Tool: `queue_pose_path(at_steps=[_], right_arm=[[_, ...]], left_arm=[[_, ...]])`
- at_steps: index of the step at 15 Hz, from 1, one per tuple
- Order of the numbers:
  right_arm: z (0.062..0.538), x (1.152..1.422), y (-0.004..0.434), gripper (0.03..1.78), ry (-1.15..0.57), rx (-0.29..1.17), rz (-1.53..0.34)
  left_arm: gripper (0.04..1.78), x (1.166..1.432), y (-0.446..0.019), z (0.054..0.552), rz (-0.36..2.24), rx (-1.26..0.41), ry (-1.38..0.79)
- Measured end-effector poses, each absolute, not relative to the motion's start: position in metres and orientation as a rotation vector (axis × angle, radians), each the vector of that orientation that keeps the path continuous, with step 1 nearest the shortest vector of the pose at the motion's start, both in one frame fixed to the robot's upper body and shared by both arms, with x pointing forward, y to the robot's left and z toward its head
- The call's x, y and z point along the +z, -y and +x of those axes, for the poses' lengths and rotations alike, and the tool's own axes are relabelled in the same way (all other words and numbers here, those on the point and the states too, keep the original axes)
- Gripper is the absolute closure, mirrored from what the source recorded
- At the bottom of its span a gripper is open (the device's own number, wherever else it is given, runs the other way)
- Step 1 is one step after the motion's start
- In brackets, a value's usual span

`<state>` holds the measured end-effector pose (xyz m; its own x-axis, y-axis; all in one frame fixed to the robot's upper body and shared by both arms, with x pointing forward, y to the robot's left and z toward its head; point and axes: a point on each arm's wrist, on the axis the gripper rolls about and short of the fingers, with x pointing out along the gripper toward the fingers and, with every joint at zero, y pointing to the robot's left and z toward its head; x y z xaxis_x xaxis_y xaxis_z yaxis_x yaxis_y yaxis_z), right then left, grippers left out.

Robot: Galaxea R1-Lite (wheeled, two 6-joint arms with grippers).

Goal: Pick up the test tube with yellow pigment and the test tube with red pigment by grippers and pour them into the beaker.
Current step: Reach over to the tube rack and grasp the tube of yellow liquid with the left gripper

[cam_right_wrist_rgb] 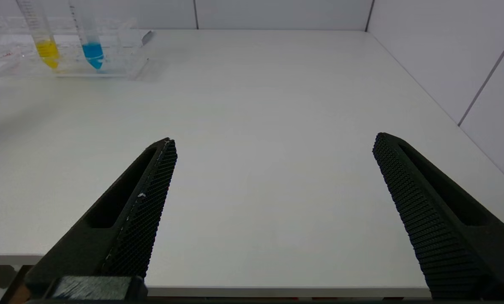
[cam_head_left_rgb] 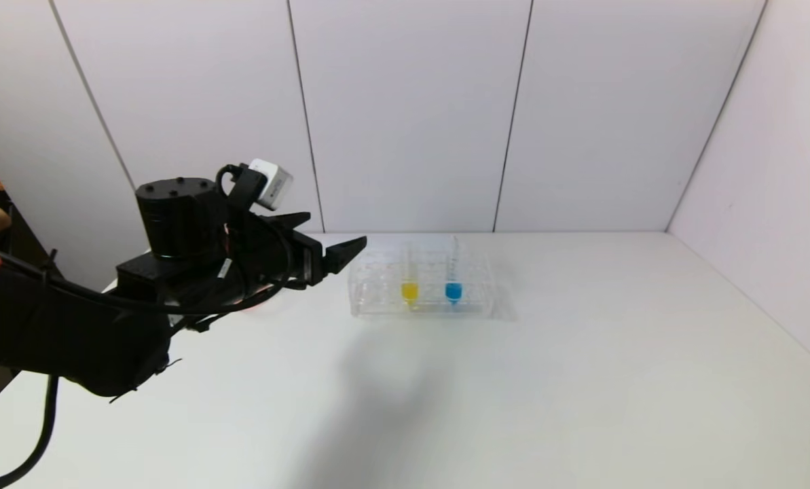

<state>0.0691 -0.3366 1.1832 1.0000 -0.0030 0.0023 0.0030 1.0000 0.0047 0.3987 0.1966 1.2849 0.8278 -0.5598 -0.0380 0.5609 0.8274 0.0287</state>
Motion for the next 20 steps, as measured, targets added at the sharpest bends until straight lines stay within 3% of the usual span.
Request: queue_pose_path(at_steps=[14,20], right_arm=[[0.069,1.183,0.337,0.11,0.003,-0.004,0.005],[0.069,1.183,0.337,0.11,0.003,-0.003,0.005]], left_arm=[[0.06,1.247,-0.108,0.425,0.019,-0.537,-0.060],[0.06,1.229,-0.092,0.435,0.015,-0.498,-0.090]])
